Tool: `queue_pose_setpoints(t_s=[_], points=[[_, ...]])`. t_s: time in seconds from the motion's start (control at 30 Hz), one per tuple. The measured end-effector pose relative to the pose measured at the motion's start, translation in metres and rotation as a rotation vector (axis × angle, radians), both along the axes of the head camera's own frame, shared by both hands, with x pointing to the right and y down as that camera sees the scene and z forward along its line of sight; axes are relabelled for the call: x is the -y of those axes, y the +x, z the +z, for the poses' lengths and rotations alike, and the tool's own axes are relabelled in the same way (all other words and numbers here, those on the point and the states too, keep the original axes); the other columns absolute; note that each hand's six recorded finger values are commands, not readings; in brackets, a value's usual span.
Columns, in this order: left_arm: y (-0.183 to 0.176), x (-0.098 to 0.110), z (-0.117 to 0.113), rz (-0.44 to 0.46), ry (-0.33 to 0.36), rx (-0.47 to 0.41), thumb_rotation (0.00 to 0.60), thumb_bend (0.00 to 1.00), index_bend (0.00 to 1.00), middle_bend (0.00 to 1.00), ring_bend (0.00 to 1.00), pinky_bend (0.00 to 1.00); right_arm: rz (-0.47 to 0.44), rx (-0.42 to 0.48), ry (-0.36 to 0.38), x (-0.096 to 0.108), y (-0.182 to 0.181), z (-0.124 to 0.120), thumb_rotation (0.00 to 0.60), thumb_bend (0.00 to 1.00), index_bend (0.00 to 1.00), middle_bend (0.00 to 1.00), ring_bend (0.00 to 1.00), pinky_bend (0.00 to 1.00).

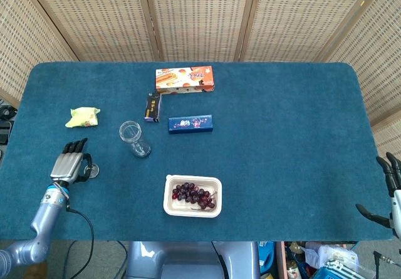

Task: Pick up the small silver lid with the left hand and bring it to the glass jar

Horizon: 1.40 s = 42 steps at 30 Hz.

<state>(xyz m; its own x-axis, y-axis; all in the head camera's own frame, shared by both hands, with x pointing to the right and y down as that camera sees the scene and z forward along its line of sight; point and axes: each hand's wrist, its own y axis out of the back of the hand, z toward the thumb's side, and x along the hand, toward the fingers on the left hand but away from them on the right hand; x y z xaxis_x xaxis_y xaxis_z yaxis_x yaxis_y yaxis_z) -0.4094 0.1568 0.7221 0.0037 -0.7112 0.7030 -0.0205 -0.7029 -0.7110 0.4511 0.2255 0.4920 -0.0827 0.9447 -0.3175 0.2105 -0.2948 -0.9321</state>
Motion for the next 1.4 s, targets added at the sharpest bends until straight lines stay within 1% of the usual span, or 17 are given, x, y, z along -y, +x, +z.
queue_pose_setpoints(t_s=[0.17,0.27,0.4,0.5,0.6,0.7,0.8,0.83,0.87,0.93,1.03,1.17,1.23,1.4], points=[[0.001,0.002,-0.007,0.001,0.014,-0.010,0.600,0.46,0.61,0.00,0.00,0.00,-0.001,0.001,-0.002,0.000,-0.001,0.000,0.600,0.00,0.01,0.00,0.00,0.00],[0.001,0.006,-0.016,-0.003,0.036,-0.026,0.600,0.46,0.61,0.00,0.00,0.00,-0.003,0.003,-0.004,0.000,-0.001,0.001,0.600,0.00,0.01,0.00,0.00,0.00],[0.003,0.014,-0.034,-0.005,0.076,-0.054,0.600,0.46,0.61,0.00,0.00,0.00,-0.004,0.004,-0.004,-0.001,-0.002,0.000,0.600,0.00,0.01,0.00,0.00,0.00],[0.006,0.022,-0.053,0.004,0.114,-0.078,0.600,0.46,0.61,0.00,0.00,0.00,-0.007,0.004,-0.006,-0.001,-0.003,0.001,0.600,0.00,0.01,0.00,0.00,0.00],[0.015,0.032,-0.078,0.026,0.156,-0.112,0.600,0.46,0.61,0.00,0.00,0.00,-0.010,0.001,-0.011,-0.001,-0.003,0.003,0.600,0.00,0.01,0.00,0.00,0.00],[0.029,0.044,-0.109,0.052,0.194,-0.156,0.600,0.46,0.61,0.00,0.00,0.00,-0.006,-0.001,-0.010,-0.001,-0.003,0.003,0.600,0.00,0.01,0.00,0.00,0.00],[0.047,0.062,-0.143,0.085,0.237,-0.199,0.600,0.46,0.61,0.00,0.00,0.00,-0.003,-0.001,-0.010,0.000,-0.002,0.003,0.600,0.00,0.01,0.00,0.00,0.00],[0.054,0.071,-0.156,0.102,0.257,-0.207,0.600,0.46,0.61,0.00,0.00,0.00,-0.003,-0.001,-0.011,0.000,-0.002,0.003,0.600,0.00,0.01,0.00,0.00,0.00],[0.059,0.076,-0.164,0.112,0.268,-0.208,0.600,0.46,0.61,0.00,0.00,0.00,-0.002,-0.002,-0.012,0.000,-0.002,0.004,0.600,0.00,0.01,0.00,0.00,0.00],[0.067,0.088,-0.175,0.130,0.284,-0.196,0.600,0.46,0.61,0.00,0.00,0.00,-0.004,-0.004,-0.018,0.000,-0.002,0.005,0.600,0.00,0.01,0.00,0.00,0.00],[0.080,0.102,-0.181,0.137,0.288,-0.178,0.600,0.46,0.61,0.00,0.00,0.00,-0.004,-0.006,-0.021,0.000,-0.002,0.006,0.600,0.00,0.01,0.00,0.00,0.00],[0.095,0.117,-0.182,0.139,0.278,-0.144,0.600,0.46,0.61,0.00,0.00,0.00,0.001,-0.007,-0.019,0.001,0.000,0.006,0.600,0.00,0.01,0.00,0.00,0.00],[0.103,0.123,-0.179,0.138,0.267,-0.131,0.600,0.46,0.61,0.00,0.00,0.00,0.005,-0.008,-0.019,0.001,0.001,0.006,0.600,0.00,0.01,0.00,0.00,0.00],[0.117,0.131,-0.163,0.115,0.243,-0.147,0.600,0.46,0.61,0.00,0.00,0.00,0.005,-0.007,-0.021,0.001,0.001,0.007,0.600,0.00,0.01,0.00,0.00,0.00]])
